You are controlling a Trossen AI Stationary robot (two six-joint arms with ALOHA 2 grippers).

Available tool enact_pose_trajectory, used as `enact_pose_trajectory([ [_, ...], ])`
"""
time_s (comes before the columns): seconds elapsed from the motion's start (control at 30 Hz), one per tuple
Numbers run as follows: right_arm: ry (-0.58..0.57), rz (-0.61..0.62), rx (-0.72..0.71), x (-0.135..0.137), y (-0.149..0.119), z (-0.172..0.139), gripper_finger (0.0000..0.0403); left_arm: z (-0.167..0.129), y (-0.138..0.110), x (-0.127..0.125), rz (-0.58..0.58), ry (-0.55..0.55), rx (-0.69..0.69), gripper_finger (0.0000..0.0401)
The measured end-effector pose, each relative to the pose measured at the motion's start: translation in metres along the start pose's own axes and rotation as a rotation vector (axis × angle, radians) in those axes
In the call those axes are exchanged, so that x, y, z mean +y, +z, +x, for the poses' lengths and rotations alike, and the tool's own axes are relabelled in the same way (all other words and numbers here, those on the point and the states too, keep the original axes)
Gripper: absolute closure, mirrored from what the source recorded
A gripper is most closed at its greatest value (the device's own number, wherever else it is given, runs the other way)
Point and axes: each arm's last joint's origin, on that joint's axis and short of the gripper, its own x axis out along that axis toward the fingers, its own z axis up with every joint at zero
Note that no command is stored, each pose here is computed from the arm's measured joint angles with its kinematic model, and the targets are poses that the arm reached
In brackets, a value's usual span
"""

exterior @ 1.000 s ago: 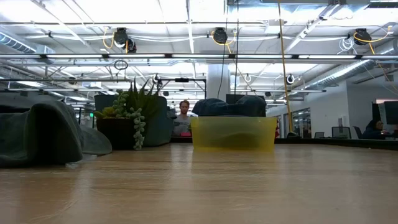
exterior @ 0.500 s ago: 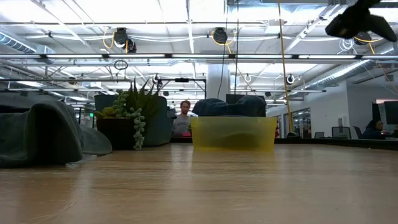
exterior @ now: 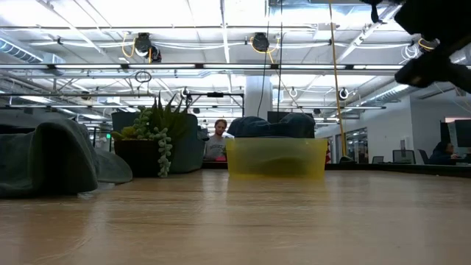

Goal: Pick & Place hat
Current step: Put the bottom black cap into the blue bin

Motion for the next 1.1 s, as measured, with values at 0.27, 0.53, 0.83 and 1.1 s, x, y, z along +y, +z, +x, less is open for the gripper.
enact_pose_trajectory([
  [0.27, 0.049, 0.011, 0.002, -0.011, -0.012, 0.024, 0.0122, 0.0, 0.0, 0.0, 0.038, 0.0, 0.0, 0.0023],
  [0.53, 0.076, 0.029, 0.014, -0.021, -0.022, 0.044, 0.0122, 0.0, 0.0, 0.0, 0.029, 0.0, 0.0, 0.0022],
  [0.83, 0.109, 0.06, -0.045, -0.029, -0.023, 0.059, 0.0122, 0.0, 0.0, 0.0, 0.023, -0.001, 0.0, 0.0022],
  [1.1, 0.162, 0.053, -0.036, -0.029, -0.032, 0.077, 0.0122, 0.0, 0.0, 0.0, 0.028, -0.001, 0.0, 0.0022],
])
